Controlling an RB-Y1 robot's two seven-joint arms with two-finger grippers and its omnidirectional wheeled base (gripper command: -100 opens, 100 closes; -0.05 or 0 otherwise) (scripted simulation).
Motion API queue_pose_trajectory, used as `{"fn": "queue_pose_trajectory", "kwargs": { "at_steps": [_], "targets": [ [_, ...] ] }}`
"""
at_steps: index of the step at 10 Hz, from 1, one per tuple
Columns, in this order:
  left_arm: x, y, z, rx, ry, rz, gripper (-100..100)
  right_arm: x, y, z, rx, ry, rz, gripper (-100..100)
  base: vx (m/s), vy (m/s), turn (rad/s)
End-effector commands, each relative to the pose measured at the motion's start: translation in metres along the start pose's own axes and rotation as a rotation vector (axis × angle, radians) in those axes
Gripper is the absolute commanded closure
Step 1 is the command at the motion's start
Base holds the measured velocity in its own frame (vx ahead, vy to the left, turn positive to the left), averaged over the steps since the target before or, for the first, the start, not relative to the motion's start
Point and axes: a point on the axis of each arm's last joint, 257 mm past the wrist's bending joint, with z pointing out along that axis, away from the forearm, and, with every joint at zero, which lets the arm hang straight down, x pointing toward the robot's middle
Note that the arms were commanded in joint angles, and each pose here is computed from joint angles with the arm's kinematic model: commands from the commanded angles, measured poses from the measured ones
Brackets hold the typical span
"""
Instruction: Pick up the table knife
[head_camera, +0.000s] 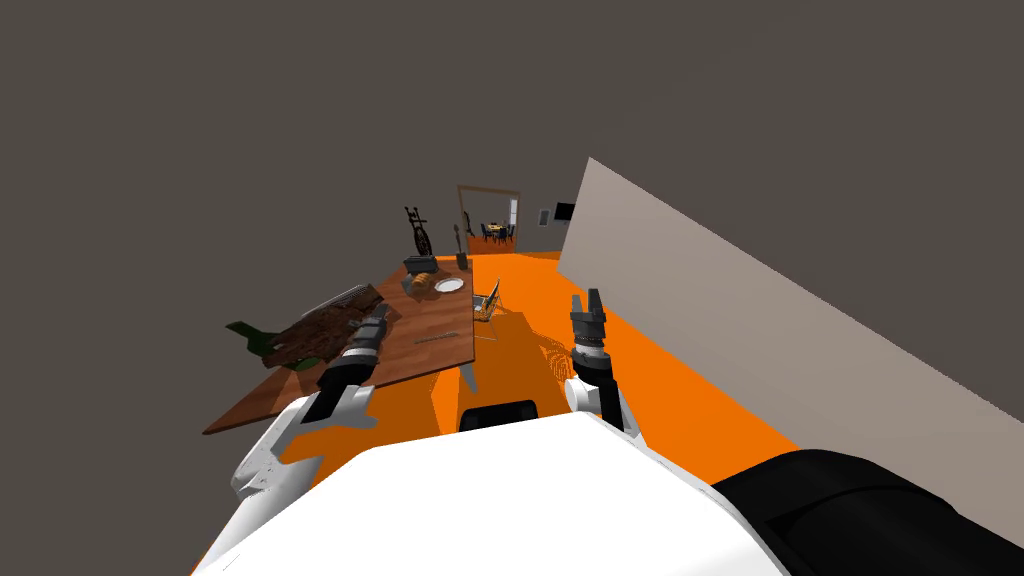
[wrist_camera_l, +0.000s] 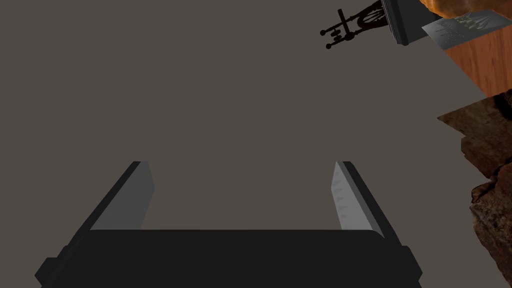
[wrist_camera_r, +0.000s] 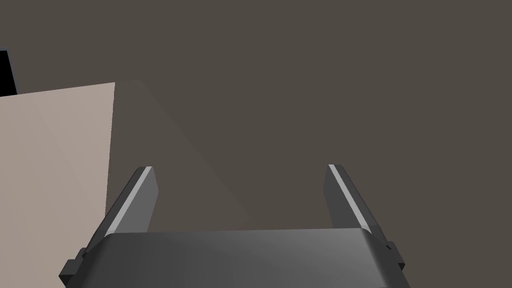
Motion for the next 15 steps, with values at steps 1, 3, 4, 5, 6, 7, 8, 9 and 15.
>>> {"fn": "queue_pose_trajectory", "kwargs": {
  "at_steps": [1, 3, 4, 5, 6, 7, 8, 9, 15],
  "targets": [
    [-0.015, 0.029, 0.004, -0.078, -0.017, 0.043, -100, 0.000, 0.000, 0.000, 0.000, 0.000, 0.000, 0, 0.077, -0.127, 0.007],
    [-0.031, 0.056, 0.007, -0.151, -0.033, 0.080, -100, 0.000, 0.000, 0.000, 0.000, 0.000, 0.000, 0, 0.077, -0.129, 0.009],
    [-0.030, 0.071, 0.003, -0.184, -0.029, 0.078, -100, 0.000, 0.000, 0.000, 0.000, 0.000, 0.000, 0, 0.081, -0.112, 0.009],
    [-0.047, 0.090, 0.005, -0.238, -0.047, 0.113, -100, 0.000, 0.000, 0.000, 0.000, 0.000, 0.000, 0, 0.108, -0.113, 0.006],
    [-0.046, 0.103, 0.001, -0.268, -0.044, 0.112, -100, 0.000, 0.000, 0.000, 0.000, 0.000, 0.000, 0, 0.104, -0.098, 0.007],
    [-0.064, 0.118, 0.002, -0.317, -0.063, 0.145, -100, 0.000, 0.000, 0.000, 0.000, 0.000, 0.000, 0, 0.110, -0.147, 0.000],
    [-0.062, 0.133, -0.004, -0.352, -0.059, 0.143, -100, 0.000, 0.000, 0.000, 0.000, 0.000, 0.000, 0, 0.076, -0.120, 0.015],
    [-0.062, 0.134, -0.004, -0.355, -0.059, 0.143, -100, 0.000, 0.000, 0.000, 0.000, 0.000, 0.000, 0, 0.018, -0.037, 0.005],
    [-0.112, 0.224, -0.035, -0.622, -0.096, 0.217, -100, 0.000, 0.000, 0.000, 0.000, 0.000, 0.000, 0, 0.097, -0.095, 0.004]
  ]
}}
